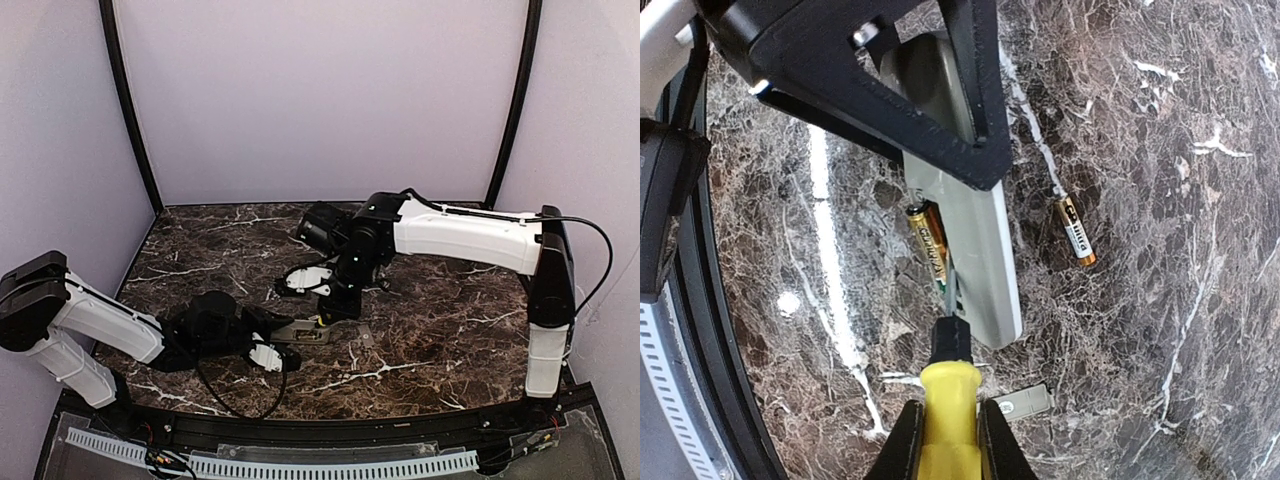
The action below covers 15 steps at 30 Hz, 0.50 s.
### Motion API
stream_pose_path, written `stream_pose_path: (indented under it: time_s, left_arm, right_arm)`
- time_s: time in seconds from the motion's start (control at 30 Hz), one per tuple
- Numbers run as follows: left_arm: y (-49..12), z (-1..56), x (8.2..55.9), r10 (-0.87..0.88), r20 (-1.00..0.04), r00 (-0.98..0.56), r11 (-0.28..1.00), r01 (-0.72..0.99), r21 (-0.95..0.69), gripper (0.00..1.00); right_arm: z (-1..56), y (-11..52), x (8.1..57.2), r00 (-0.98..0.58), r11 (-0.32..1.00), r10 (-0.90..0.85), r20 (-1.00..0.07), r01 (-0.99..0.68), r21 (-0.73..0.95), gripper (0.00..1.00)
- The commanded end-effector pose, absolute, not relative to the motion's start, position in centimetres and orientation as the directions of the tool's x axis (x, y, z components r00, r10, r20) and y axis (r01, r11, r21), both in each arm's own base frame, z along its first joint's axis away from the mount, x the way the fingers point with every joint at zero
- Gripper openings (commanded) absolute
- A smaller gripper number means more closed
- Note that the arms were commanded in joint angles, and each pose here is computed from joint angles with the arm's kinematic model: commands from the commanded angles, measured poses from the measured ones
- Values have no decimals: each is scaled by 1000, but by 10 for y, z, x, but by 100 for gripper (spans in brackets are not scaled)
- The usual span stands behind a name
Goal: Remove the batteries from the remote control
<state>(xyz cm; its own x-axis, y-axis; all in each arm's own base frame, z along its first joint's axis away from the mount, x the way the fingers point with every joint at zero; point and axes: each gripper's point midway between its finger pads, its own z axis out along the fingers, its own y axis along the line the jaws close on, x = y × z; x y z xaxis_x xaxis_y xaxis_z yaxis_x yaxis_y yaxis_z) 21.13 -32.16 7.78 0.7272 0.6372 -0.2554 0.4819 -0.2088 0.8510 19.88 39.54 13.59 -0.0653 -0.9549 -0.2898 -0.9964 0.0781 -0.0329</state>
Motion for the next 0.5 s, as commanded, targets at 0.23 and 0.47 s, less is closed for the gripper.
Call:
stream_pose_path:
  time_s: [0.23,0.47]
  left_arm:
    - [-334,93,231,641,-111,759,-260,352,899,0]
    - [-334,90,237,653,-82,753,-279,340,898,0]
  right_arm:
    - [115,380,241,-128,144,-961,-245,-988,-49,0]
    - [117,389,257,-128,148,-954,-270,-987,-55,0]
